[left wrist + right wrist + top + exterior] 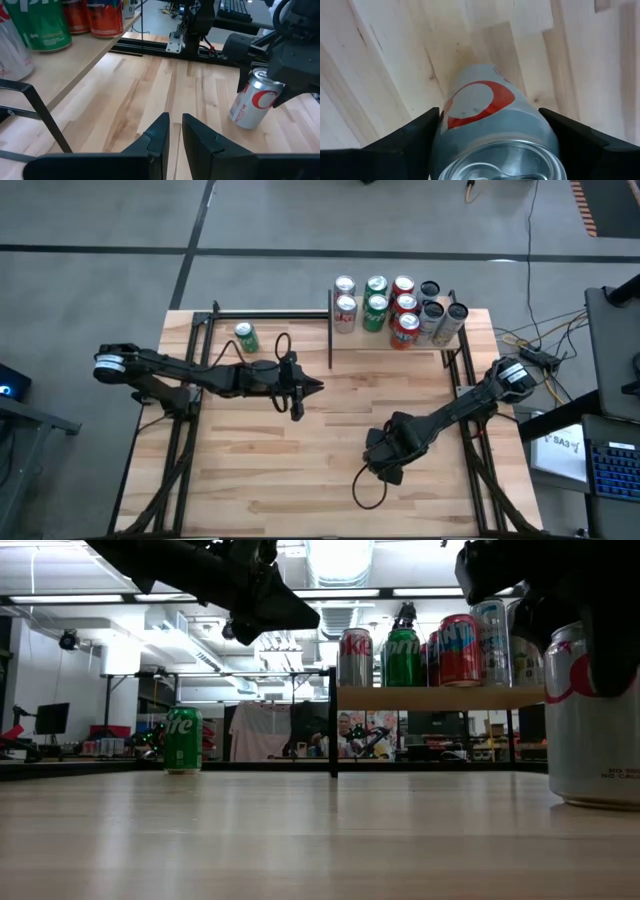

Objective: Place canned beverage on shelf
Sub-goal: Put the silver soda can on the shelf aligned in front of the other silver soda can

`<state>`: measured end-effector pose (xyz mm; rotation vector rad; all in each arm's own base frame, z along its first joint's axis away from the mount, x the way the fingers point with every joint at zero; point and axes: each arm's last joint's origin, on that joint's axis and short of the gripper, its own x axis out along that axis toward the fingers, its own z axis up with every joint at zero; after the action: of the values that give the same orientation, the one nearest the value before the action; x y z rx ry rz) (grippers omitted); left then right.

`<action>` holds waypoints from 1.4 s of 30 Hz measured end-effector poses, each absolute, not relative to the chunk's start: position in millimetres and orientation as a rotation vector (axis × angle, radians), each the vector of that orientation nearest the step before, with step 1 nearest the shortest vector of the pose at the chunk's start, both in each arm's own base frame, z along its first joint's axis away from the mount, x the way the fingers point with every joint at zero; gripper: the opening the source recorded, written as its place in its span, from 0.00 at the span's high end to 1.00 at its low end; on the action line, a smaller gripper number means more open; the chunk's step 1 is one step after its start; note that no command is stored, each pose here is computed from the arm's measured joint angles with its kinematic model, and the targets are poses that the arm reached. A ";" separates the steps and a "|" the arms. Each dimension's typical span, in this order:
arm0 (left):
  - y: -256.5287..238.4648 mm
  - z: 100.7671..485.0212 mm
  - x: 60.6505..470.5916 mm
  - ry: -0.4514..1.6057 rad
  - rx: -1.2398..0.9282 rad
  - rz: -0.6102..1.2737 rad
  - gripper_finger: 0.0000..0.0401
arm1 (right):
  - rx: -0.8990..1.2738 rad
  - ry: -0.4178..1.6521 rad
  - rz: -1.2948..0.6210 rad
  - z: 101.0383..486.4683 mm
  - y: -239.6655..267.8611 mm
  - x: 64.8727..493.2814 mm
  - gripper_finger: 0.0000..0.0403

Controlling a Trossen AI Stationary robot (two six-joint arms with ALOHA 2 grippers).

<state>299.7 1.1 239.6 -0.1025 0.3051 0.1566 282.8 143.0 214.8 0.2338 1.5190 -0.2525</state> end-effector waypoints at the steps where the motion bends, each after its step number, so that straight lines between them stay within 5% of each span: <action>1: 1.1 239.7 299.8 0.303 -0.104 0.157 0.91 | 0.217 1.513 -0.244 215.1 142.7 283.1 0.26; 11: 0.5 246.4 302.6 0.223 -0.124 0.151 0.83 | -0.025 1.357 -0.239 235.5 128.1 280.2 0.29; 28: -5.9 211.8 326.2 0.255 0.054 0.094 0.22 | -0.188 0.885 -0.407 272.8 67.7 323.3 0.29; 42: -1.3 184.7 334.8 0.346 0.200 0.241 0.16 | -0.124 0.768 -0.451 276.4 42.9 342.5 0.29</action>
<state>334.8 -1.3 184.7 0.2005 0.3458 0.2407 342.5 42.9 276.4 -0.1244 0.7677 -0.4511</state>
